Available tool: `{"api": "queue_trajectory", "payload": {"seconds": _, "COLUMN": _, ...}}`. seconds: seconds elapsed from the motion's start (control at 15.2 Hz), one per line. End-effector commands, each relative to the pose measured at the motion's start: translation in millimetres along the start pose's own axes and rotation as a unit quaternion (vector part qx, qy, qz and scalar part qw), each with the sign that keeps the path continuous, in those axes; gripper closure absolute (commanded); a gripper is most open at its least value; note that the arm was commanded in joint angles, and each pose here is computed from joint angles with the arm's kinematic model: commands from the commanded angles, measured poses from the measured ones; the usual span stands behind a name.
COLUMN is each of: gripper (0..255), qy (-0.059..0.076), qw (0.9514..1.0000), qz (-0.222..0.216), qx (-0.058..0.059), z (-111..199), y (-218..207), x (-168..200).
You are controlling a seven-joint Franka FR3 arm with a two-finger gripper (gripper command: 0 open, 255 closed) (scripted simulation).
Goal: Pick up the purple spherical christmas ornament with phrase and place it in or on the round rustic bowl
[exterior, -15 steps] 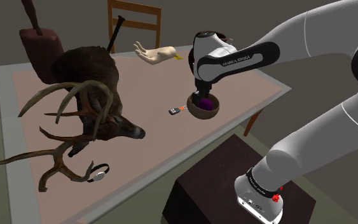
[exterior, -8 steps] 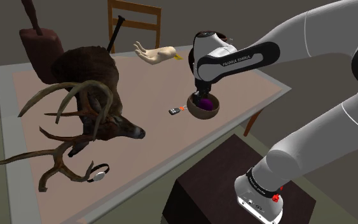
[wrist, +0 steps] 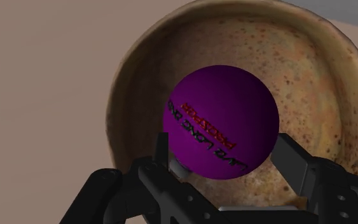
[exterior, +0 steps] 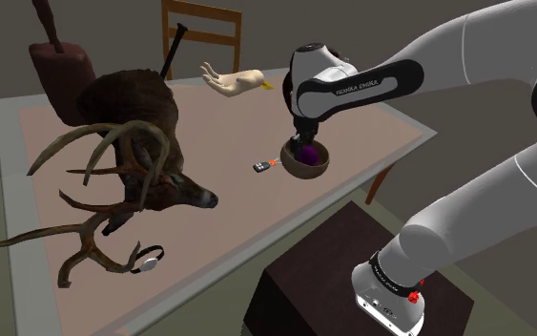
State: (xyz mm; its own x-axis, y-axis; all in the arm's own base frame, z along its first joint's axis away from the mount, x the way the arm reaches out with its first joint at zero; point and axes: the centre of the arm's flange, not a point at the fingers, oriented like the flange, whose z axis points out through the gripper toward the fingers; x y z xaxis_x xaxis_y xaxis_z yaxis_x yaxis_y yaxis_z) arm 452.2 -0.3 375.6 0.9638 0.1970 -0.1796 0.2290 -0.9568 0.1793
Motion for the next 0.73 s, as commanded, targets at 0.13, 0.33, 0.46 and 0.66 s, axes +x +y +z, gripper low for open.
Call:
{"api": "queue_trajectory", "payload": {"seconds": 0.13, "gripper": 255, "qy": 0.0, "qw": 1.0, "qz": 0.0, "qx": 0.0, "z": -20, "y": 3, "x": -3}}
{"api": "queue_trajectory", "payload": {"seconds": 0.33, "gripper": 255, "qy": 0.0, "qw": 1.0, "qz": 0.0, "qx": 0.0, "z": -35, "y": 6, "x": -6}}
{"api": "queue_trajectory", "payload": {"seconds": 0.46, "gripper": 255, "qy": 0.0, "qw": 1.0, "qz": 0.0, "qx": 0.0, "z": -46, "y": 8, "x": -8}}
{"api": "queue_trajectory", "payload": {"seconds": 0.66, "gripper": 255, "qy": 0.0, "qw": 1.0, "qz": 0.0, "qx": 0.0, "z": -61, "y": 11, "x": -11}}
